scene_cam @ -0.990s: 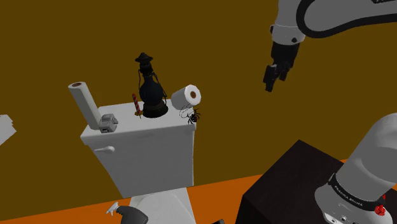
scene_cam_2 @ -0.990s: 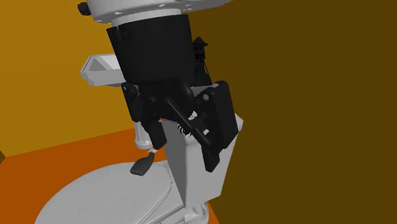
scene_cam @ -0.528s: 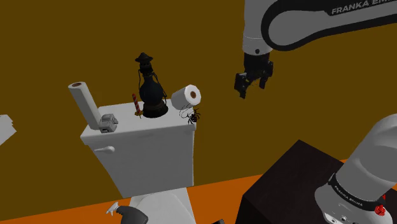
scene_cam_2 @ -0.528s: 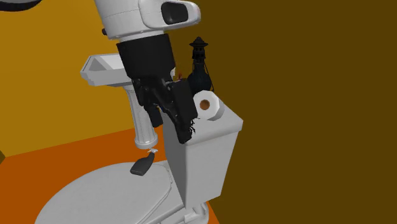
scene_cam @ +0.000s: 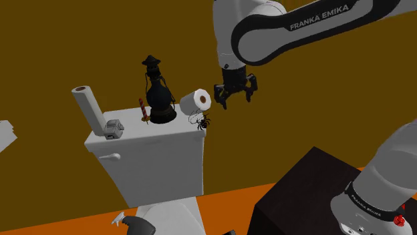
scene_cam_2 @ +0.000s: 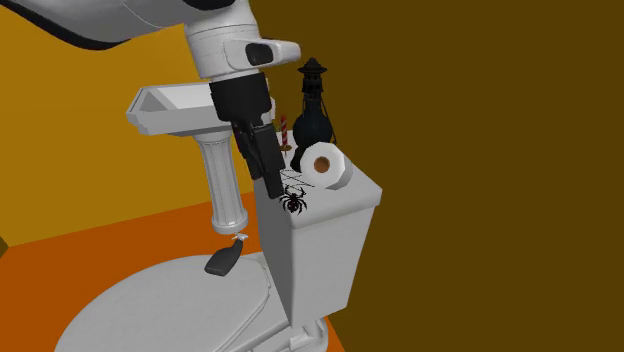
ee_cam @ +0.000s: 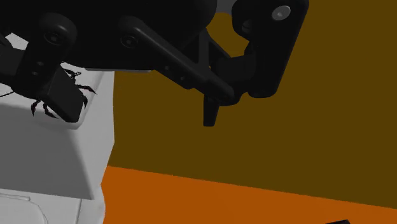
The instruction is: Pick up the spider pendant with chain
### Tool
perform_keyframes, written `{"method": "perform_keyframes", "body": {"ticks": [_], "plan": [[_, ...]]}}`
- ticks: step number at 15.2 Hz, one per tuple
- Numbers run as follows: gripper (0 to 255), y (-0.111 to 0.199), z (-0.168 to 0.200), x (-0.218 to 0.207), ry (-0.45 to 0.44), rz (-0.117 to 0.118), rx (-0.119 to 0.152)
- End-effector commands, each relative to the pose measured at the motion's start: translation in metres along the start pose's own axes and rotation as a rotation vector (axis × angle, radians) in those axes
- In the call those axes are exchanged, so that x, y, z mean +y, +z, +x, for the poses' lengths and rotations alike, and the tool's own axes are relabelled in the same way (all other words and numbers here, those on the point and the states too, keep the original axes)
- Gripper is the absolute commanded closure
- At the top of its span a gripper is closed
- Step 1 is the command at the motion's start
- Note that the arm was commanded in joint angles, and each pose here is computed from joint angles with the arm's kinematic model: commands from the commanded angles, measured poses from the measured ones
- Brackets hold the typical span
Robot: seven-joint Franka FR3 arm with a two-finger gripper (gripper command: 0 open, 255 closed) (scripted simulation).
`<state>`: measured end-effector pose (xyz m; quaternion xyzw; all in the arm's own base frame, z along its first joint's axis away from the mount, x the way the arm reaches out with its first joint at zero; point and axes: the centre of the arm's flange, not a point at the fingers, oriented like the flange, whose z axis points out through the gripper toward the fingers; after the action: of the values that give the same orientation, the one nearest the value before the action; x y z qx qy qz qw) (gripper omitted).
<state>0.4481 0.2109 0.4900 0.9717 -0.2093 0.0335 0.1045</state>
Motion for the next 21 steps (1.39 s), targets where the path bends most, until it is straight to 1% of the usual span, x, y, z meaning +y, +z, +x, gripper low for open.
{"method": "perform_keyframes", "body": {"ticks": [1,10,11,18,20,21], "plan": [[0,0.004,0.012,-0.026,0.070,-0.006,-0.004],[0,0.025,0.082,-0.126,0.346,-0.041,-0.017],[0,0.026,0.085,-0.129,0.357,-0.042,-0.017],[0,0.065,0.081,-0.137,0.357,-0.042,-0.017],[0,0.065,0.080,-0.137,0.357,-0.042,-0.017],[255,0.066,0.080,-0.137,0.357,-0.042,-0.017]]}}
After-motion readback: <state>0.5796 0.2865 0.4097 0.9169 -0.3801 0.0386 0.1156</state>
